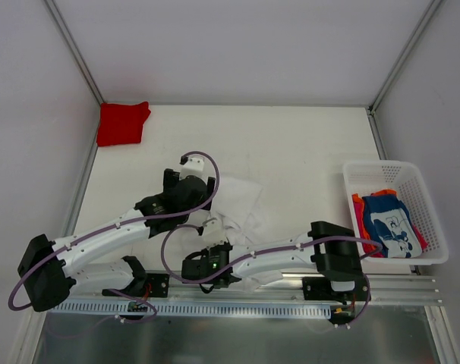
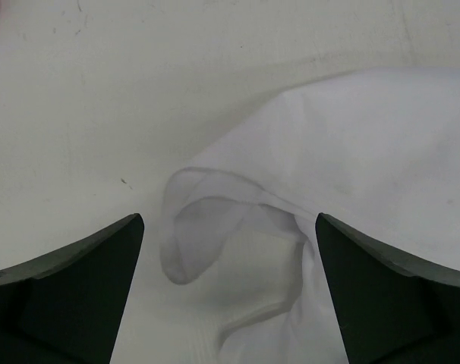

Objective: Fold and stack the t-shirts
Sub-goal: Flatten the tshirt out

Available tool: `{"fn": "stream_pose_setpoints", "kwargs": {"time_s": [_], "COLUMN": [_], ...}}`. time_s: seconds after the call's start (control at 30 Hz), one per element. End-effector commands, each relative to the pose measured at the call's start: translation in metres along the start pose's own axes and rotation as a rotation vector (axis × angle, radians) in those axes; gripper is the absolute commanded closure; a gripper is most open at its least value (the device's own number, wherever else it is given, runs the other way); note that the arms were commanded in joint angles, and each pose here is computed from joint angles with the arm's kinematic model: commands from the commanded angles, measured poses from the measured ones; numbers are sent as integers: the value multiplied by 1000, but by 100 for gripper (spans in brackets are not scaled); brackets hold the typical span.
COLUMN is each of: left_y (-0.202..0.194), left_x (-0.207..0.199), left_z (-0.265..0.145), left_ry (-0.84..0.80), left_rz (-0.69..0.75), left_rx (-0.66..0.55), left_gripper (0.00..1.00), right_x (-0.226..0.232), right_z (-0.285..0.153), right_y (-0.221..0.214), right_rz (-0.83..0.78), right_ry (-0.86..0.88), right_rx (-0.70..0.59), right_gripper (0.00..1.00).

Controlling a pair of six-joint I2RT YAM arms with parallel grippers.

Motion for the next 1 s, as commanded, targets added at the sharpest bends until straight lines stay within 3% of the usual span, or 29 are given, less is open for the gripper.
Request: {"fn": "stream_pose_setpoints", "kwargs": {"time_s": [0.0, 0.17, 0.33, 0.5, 0.7, 0.97], "left_y": [16, 45, 78, 54, 0, -3], "left_x": [1, -1, -28, -74, -118, -165], "left_z": [-8, -31, -68, -51, -10, -5], "left_ry": [-20, -91, -318, -462, -499, -685], "left_rz": [-42, -72, -143, -101, -96, -178], "left_rx": [-60, -140, -178, -54, 99, 124], "left_gripper": [1, 1, 1, 1, 1, 1], "right_x": [-39, -57, -80, -99, -125, -151], "right_z": [-29, -36, -38, -42, -53, -51], "right_y": [22, 16, 0, -18, -34, -49], "right_rz": [53, 86, 97, 124, 132, 249], "right_ry": [-35, -78, -126, -177, -253, -193], "right_rx": [-87, -88, -75, -62, -54, -67], "right_gripper": [100, 100, 100, 100, 100, 99]}}
Point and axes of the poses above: each gripper's point midway between its finger pads, its own z axis out along the fingers, its own x axis along the line the jaws close on, y = z × x, the point moved 3 cm from there along -z, back along the fingers, and after that the axes turned 3 degrees about -z, right-handed, at the moved point
